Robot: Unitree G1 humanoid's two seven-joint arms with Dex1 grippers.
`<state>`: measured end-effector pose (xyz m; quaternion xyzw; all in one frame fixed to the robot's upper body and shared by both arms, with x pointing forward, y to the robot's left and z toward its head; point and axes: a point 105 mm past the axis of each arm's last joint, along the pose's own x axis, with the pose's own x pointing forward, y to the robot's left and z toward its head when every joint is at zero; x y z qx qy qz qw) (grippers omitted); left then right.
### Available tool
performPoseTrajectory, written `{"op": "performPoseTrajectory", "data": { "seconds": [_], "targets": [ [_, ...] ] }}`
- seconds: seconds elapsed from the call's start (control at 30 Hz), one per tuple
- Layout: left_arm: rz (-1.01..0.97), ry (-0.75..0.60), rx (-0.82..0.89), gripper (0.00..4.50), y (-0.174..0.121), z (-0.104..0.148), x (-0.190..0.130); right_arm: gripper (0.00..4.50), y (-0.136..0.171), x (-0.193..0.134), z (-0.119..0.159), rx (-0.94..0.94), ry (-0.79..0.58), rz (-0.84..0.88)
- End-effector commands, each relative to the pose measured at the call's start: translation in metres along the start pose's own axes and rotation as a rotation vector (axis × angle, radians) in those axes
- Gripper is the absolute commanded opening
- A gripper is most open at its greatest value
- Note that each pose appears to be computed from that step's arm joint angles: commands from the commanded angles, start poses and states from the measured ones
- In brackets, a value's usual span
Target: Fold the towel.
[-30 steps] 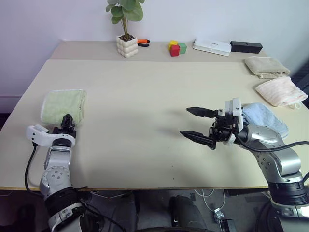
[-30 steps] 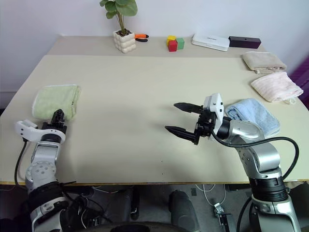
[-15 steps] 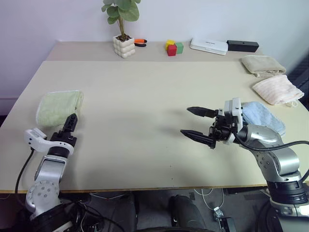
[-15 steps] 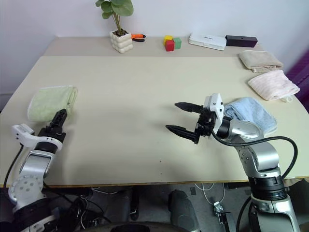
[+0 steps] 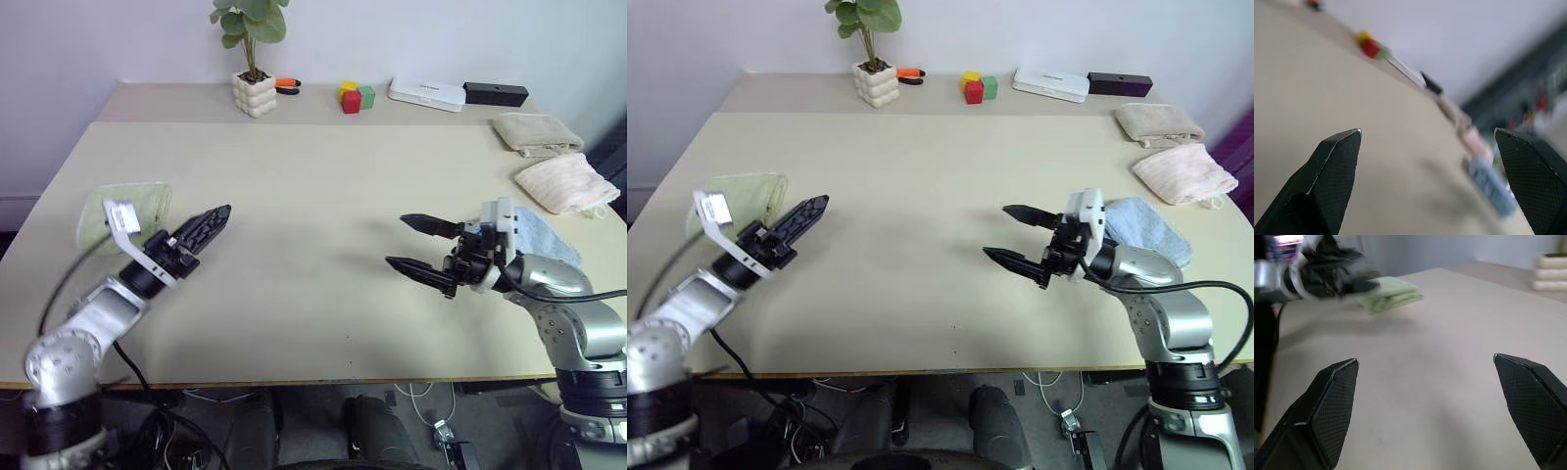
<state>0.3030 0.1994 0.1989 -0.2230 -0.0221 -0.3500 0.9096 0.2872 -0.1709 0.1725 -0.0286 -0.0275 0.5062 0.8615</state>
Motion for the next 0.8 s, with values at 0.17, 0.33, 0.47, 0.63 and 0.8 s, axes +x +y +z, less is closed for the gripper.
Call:
{"op": "performPoseTrajectory", "data": {
  "seconds": [0.17,0.33,0.47,0.63,0.8],
  "targets": [
    [-0.105,0.1,0.307,4.46,0.024,-0.002,0.014,4.5,-0.027,0.006,0.011,-0.087,-0.063,-0.096],
    [-0.157,0.097,0.352,4.46,0.022,-0.002,0.024,4.5,-0.04,-0.002,0.014,-0.129,-0.048,-0.14],
    [-0.175,0.105,0.353,4.46,0.024,-0.007,0.036,4.5,-0.073,-0.006,0.035,-0.247,-0.084,-0.293],
    [-0.206,0.114,0.361,4.46,0.029,-0.01,0.047,4.5,-0.068,0.002,0.035,-0.263,-0.059,-0.26],
    [-0.207,0.084,0.347,4.46,0.025,-0.016,0.048,4.5,-0.062,-0.004,0.034,-0.258,-0.034,-0.262]
  ]
}}
